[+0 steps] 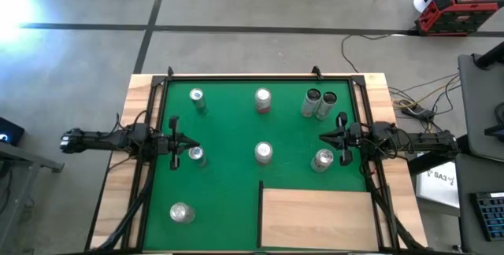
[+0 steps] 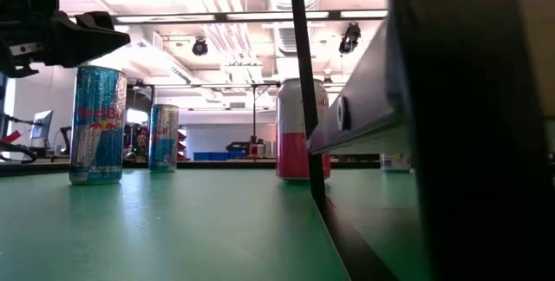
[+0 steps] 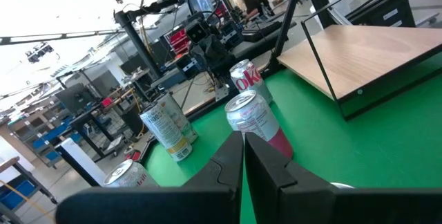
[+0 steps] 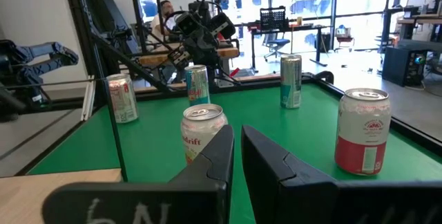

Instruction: Place canned beverage on shelf

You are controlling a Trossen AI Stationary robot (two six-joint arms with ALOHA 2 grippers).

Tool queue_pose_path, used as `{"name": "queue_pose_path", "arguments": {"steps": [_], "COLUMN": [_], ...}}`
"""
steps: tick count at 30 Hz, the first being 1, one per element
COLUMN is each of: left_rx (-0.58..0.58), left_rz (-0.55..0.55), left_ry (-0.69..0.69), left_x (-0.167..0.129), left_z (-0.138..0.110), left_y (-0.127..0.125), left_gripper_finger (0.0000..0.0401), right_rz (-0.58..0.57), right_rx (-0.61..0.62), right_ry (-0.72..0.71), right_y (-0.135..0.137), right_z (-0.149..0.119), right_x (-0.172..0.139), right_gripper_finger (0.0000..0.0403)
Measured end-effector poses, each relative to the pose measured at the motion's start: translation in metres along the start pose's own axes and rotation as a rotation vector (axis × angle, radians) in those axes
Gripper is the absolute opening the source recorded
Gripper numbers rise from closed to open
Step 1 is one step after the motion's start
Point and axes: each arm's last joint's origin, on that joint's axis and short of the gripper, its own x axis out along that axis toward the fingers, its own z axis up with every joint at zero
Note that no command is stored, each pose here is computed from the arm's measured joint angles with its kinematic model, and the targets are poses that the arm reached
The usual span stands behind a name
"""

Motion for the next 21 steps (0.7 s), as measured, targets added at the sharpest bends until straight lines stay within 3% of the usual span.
{"name": "queue_pose_path", "arguments": {"steps": [9, 17, 21], "left_rx": [0.052, 0.123, 0.113], "left_rz": [0.019, 0.031, 0.118], "left_ry": [-0.054, -0.569, -0.736], "left_x": [0.0, -0.013, -0.023], "left_z": [0.005, 0.043, 0.057], "left_y": [0.002, 0.017, 0.024], "left_gripper_finger": [0.0, 0.0, 0.0], "right_rz": [0.0, 0.0, 0.0], "right_rx": [-0.001, 0.0, 0.0], "right_ry": [0.0, 0.0, 0.0], "right_y": [0.0, 0.0, 0.0], "right_z": [0.0, 0.0, 0.0], "right_x": [0.0, 0.0, 0.0], "right_gripper_finger": [0.0022, 0.0022, 0.0022]}}
